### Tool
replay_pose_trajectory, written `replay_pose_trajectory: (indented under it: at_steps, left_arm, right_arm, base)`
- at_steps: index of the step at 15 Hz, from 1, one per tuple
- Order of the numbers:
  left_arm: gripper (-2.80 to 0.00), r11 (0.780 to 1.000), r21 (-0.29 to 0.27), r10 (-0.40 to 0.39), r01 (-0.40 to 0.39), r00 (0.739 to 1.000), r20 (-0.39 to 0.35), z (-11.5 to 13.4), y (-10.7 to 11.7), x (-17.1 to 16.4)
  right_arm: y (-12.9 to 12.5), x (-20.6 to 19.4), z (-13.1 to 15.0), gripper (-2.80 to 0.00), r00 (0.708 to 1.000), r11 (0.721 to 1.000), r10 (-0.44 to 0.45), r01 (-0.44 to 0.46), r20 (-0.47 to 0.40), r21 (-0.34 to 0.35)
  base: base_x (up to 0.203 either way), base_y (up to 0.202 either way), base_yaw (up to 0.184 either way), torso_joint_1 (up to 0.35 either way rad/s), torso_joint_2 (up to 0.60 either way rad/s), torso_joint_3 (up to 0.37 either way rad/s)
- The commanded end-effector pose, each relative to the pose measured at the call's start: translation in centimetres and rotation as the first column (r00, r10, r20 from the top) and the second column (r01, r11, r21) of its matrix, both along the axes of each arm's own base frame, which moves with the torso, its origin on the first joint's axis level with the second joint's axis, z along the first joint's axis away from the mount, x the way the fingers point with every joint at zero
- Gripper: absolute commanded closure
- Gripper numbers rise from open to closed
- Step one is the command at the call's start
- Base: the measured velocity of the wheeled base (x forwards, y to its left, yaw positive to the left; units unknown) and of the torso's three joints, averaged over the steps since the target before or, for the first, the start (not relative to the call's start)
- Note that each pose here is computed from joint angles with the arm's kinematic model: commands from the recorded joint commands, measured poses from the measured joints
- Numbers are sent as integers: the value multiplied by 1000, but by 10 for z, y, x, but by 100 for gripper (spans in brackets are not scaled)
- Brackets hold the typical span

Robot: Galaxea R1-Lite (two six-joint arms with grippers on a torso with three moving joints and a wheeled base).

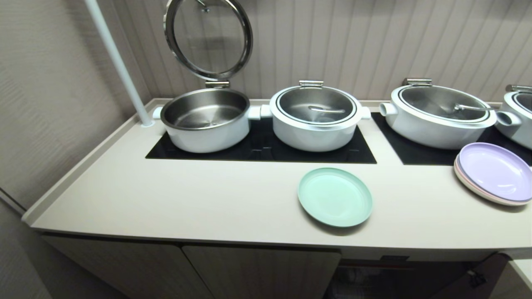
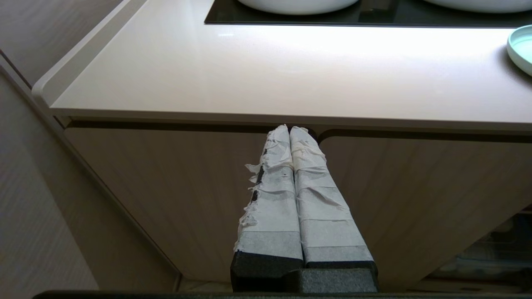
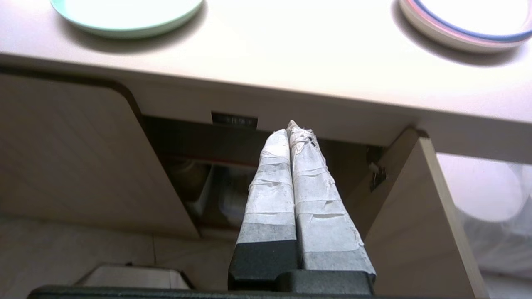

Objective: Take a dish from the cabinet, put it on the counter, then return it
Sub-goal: Pick up the plate from the table

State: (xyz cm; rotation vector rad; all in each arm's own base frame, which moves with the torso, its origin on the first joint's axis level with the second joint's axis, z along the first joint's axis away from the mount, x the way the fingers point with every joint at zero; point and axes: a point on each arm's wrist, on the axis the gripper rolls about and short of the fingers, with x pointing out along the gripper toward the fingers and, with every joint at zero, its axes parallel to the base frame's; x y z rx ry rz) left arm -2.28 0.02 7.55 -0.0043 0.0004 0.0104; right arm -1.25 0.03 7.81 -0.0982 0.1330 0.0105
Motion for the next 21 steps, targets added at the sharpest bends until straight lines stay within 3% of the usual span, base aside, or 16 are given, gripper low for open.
replay_pose_trajectory:
  at_steps: [1, 21]
  left_arm:
    - [0, 1000, 0, -1, 1, 1000, 0, 0, 0, 0]
    - [0, 1000, 0, 0, 0, 1000, 0, 0, 0, 0]
  right_arm:
    - [0, -8, -2, 0, 994, 1000, 2, -1, 105, -2]
    - [0, -10, -3, 0, 991, 999, -5, -1, 131, 43]
  base:
    - [0, 0, 0, 0, 0, 0]
    - [0, 0, 0, 0, 0, 0]
